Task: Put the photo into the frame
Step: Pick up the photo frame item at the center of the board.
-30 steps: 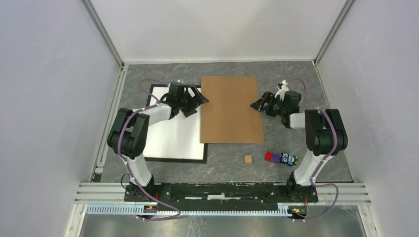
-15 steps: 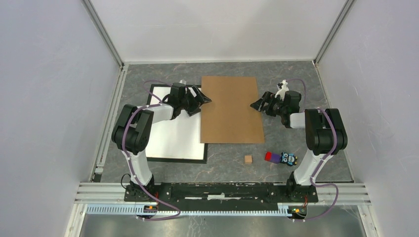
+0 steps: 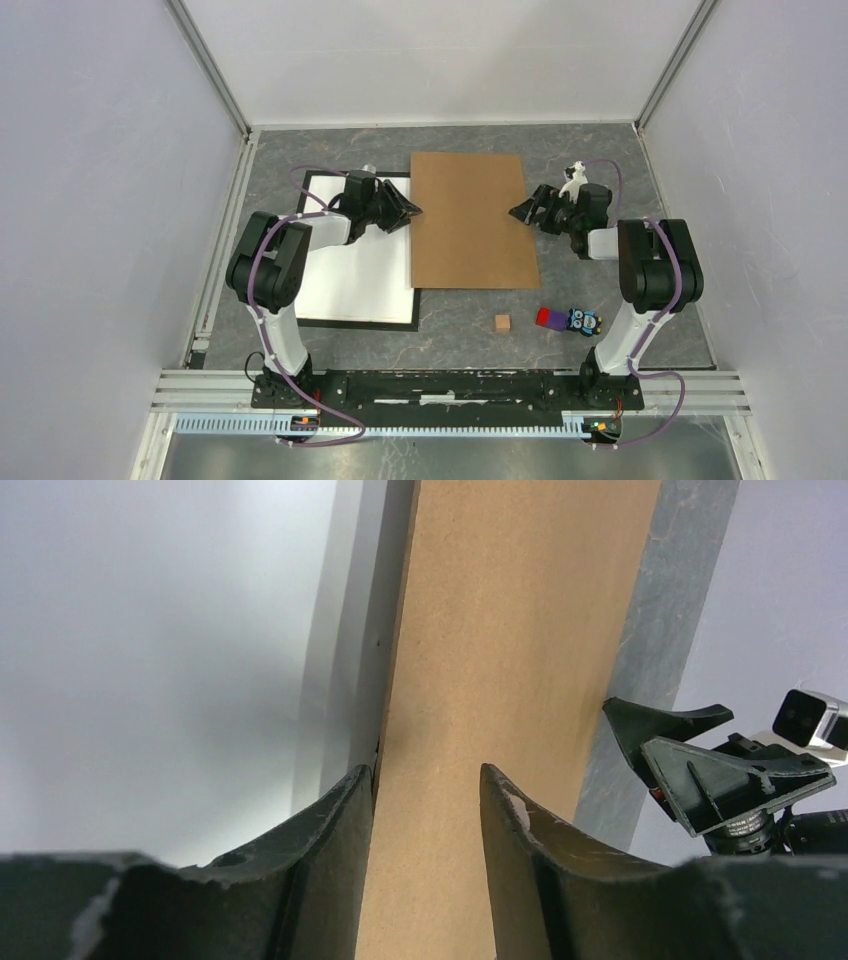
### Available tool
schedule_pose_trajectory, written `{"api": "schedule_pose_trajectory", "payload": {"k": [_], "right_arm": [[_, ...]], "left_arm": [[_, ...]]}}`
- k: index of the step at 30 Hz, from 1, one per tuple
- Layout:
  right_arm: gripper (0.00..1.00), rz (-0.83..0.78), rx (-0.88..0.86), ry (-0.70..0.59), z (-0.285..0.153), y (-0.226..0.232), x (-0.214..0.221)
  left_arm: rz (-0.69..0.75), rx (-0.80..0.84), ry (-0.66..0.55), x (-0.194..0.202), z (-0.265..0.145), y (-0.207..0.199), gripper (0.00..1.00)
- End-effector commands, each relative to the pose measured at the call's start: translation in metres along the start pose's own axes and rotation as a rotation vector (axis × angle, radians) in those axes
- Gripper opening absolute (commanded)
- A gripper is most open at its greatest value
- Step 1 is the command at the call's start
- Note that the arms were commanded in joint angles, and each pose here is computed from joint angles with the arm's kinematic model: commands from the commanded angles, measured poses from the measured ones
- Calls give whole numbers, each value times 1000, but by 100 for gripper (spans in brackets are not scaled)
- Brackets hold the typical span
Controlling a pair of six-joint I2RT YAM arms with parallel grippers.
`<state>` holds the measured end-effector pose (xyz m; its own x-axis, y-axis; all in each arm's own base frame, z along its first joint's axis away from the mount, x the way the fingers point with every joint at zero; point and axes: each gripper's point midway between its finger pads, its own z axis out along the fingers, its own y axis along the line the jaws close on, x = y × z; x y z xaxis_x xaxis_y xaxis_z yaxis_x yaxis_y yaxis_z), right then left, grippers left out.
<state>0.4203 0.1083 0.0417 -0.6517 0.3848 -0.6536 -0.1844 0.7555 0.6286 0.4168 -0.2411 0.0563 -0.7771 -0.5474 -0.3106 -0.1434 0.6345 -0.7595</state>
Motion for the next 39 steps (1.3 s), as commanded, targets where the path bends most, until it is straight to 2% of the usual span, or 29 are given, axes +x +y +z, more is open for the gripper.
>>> {"api": "schedule_pose_trajectory", "payload": {"k": [1,8,18,25,28,30,34,39], "right_arm": [[90,44,7,66,3,-4,21],[90,48,-4,65,3,-2,20],[90,48,-13,61,2,0,20],[90,56,-27,59,2,2,20],[90,53,-28,58,2,2,20],[90,52,-29,58,2,3,20],[90,52,-31,53,1,4,19],[90,52,-38,43,0,6,17]], "left_arm": [[82,193,-32,-9,-15,-75,48],[133,263,-41,-8,-27,-113,39],[134,342,-8,-4,-48,-146,37],[206,279,61,5,-39,-150,32],[224,253,45,3,-40,-151,30],[265,178,24,-1,-40,-148,29],[320,67,49,6,-34,-144,19],[376,-25,85,19,-25,-145,23]]}}
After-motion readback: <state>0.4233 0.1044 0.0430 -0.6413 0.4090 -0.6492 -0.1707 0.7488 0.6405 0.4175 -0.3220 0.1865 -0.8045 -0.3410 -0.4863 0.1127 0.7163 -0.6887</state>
